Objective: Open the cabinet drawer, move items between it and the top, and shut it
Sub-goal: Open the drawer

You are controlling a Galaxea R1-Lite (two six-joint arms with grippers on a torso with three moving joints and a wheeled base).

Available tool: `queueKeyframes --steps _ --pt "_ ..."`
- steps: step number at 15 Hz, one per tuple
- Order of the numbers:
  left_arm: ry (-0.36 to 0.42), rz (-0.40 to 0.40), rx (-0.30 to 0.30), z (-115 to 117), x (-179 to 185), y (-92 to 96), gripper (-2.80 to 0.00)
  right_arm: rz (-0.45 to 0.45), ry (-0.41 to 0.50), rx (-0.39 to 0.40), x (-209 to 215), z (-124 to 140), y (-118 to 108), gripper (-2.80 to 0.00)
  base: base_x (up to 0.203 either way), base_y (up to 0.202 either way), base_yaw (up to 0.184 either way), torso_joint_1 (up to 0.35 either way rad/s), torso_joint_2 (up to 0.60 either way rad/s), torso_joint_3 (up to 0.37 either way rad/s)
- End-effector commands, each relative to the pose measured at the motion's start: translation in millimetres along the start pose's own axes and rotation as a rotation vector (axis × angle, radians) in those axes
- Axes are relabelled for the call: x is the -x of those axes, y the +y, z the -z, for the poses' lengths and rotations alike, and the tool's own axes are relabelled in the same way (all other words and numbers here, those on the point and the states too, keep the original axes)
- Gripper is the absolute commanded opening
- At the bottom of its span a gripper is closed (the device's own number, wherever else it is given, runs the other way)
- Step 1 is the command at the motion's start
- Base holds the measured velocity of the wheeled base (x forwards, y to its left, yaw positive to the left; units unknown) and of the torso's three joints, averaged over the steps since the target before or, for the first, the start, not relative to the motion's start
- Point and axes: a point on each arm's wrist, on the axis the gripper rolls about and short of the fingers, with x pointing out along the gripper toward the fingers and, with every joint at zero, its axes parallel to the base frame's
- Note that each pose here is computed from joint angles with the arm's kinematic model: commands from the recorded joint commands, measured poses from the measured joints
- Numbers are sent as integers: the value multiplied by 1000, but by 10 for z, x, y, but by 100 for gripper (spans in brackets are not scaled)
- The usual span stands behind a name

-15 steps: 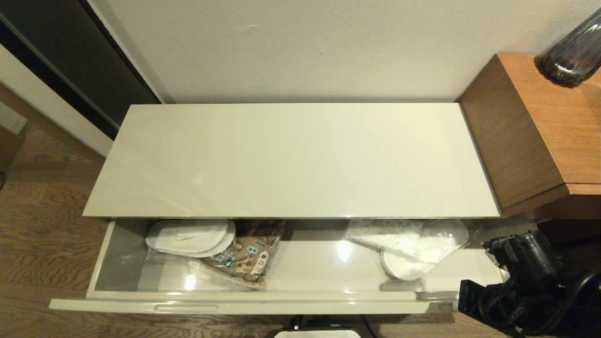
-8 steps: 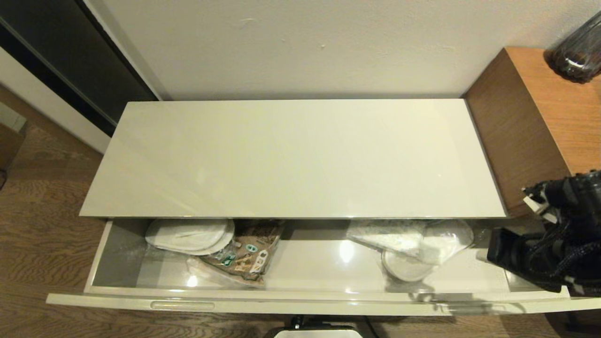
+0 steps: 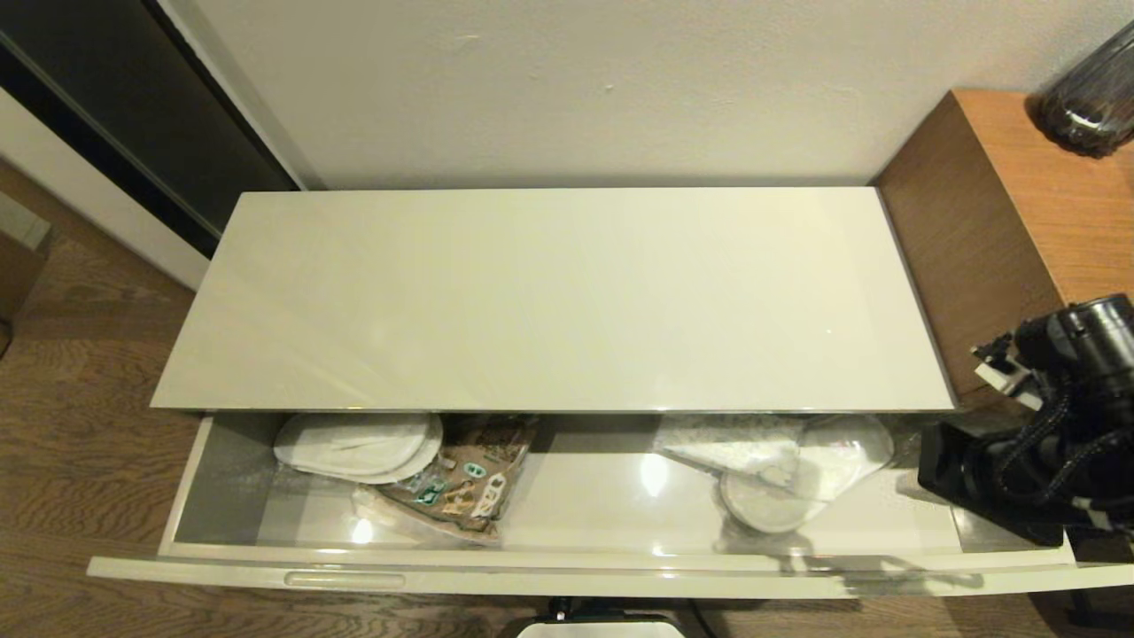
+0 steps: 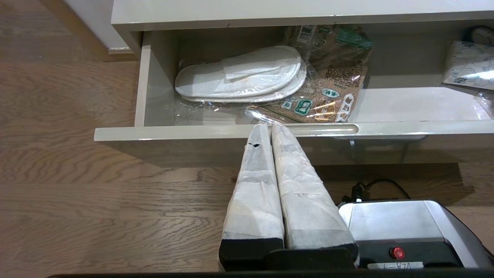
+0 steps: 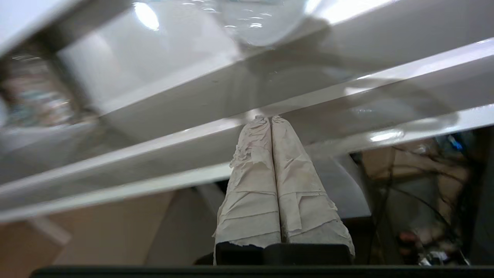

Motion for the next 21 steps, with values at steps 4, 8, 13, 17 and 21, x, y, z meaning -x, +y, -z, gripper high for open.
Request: queueKeyframes --steps 4,8,13,17,21 --pt "0 0 0 0 0 0 -280 83 30 -9 -955 124 -83 -280 0 0 0 0 0 0" --pt "-1 0 0 -1 0 0 -280 103 43 -27 -1075 154 -104 -280 0 0 0 0 0 0" --pt "-1 0 0 -2 0 0 -280 138 108 -26 -1133 300 -204 -280 0 0 0 0 0 0" --pt "-2 0 0 -4 1 0 -280 108 137 -19 -863 476 -317 -280 0 0 0 0 0 0" --pt "0 0 0 0 0 0 -280 84 128 -8 -444 585 -401 -280 0 0 0 0 0 0"
